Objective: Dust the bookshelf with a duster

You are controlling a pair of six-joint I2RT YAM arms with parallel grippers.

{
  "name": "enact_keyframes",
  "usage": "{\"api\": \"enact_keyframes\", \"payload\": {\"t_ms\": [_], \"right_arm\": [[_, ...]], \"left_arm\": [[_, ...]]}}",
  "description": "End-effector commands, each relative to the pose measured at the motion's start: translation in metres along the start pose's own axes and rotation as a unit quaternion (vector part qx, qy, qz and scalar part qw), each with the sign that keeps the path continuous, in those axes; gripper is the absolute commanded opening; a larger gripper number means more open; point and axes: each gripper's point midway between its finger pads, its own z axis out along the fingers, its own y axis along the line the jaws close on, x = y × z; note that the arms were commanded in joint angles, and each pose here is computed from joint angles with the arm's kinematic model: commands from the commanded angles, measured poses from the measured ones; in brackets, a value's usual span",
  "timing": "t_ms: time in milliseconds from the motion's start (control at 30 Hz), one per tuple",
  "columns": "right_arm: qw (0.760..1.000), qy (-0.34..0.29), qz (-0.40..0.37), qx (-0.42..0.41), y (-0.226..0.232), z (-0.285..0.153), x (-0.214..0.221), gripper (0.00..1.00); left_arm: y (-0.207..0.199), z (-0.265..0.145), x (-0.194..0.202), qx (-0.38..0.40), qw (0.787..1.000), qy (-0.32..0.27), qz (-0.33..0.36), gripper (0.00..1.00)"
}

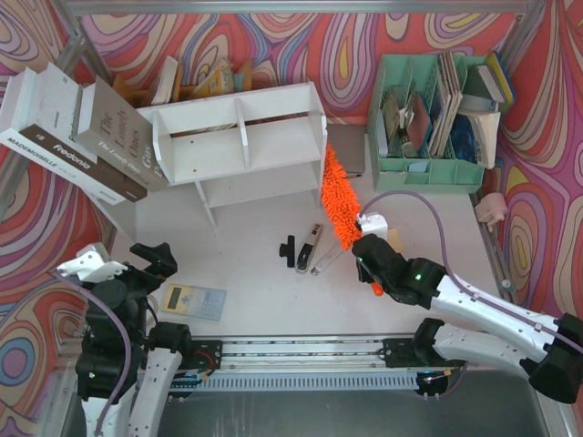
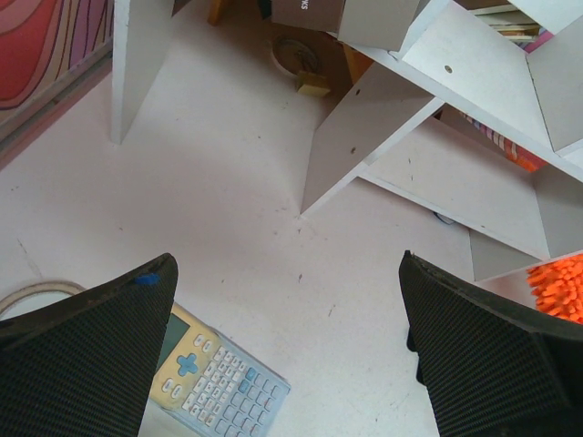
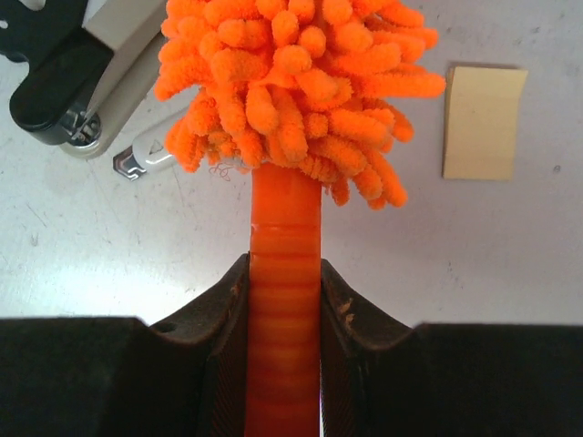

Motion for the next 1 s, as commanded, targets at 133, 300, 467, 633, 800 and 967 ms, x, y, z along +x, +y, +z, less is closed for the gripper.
{"api": "enact_keyframes", "payload": {"t_ms": [133,300,467,633,800,967], "right_arm": [[0.992,-0.106,0.039,-0.059,0.014,-0.038,-0.072,0.0],[0.984,-0.156,0.044,-0.077,0.012,-0.071,-0.112,0.0],[0.984,-0.15,0.047,-0.078,0.013,-0.069,-0.108,0.0],[0.991,-0.092,0.05,-0.082,0.023,-0.036,-0.061,0.0],[0.993,-0.062,0.06,-0.081,0.025,-0.018,-0.03,0.0],[0.992,-0.097,0.052,-0.064,0.015,-0.035,-0.06,0.0]], "left_arm": [[-0.002,0.002,-0.001,0.004,1.0,-0.006,-0.004,0.98],[-0.001,0.001,-0.001,0.003,1.0,-0.008,-0.004,0.98],[-0.001,0.001,-0.001,0.003,1.0,-0.007,-0.004,0.98],[-0.001,0.002,-0.001,0.003,1.0,-0.007,-0.004,0.99],[-0.001,0.002,0.0,0.003,1.0,-0.005,-0.003,0.98],[-0.001,0.002,0.0,0.003,1.0,-0.005,-0.003,0.99]]}}
